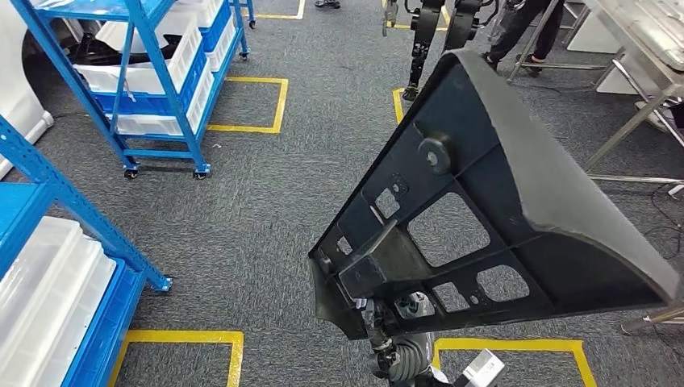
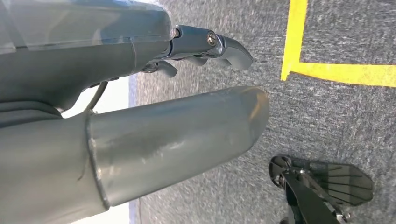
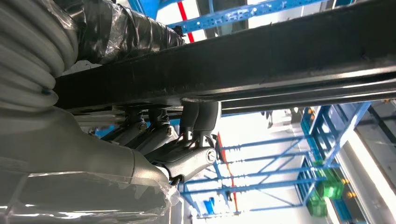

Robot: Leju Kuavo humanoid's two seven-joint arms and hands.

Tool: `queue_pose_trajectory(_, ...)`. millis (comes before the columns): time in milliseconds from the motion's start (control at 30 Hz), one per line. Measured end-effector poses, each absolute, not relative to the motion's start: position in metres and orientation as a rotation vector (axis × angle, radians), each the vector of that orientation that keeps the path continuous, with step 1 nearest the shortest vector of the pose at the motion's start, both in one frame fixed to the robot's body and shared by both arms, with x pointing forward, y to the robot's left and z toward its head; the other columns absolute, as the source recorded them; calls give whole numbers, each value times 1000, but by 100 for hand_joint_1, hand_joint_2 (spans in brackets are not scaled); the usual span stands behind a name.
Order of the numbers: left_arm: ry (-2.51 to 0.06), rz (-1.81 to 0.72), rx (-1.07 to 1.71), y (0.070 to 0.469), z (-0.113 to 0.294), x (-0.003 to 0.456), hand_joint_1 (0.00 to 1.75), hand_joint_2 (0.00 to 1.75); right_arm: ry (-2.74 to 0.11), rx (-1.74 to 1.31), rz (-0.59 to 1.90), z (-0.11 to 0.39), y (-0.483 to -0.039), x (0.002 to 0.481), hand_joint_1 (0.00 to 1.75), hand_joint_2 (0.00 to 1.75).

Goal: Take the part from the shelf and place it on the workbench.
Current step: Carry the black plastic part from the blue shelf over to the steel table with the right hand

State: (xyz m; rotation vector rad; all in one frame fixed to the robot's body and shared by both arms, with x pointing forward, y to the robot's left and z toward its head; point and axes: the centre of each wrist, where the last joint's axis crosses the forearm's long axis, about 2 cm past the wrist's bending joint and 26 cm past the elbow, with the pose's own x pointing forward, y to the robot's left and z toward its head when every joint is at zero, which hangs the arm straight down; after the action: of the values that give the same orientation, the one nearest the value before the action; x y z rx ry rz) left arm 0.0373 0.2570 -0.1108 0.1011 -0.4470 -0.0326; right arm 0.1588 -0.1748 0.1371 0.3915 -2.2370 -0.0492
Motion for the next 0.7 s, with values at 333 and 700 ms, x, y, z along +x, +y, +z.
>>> queue_pose_trajectory(333, -455, -32, 96, 257, -111, 39, 0, 0, -2237, 392, -46, 137, -174, 158, 175, 175)
queue_pose_trajectory(700, -453, -38, 95, 260, -111, 36, 0, 0, -2239, 392, -53, 139, -174, 158, 175, 175)
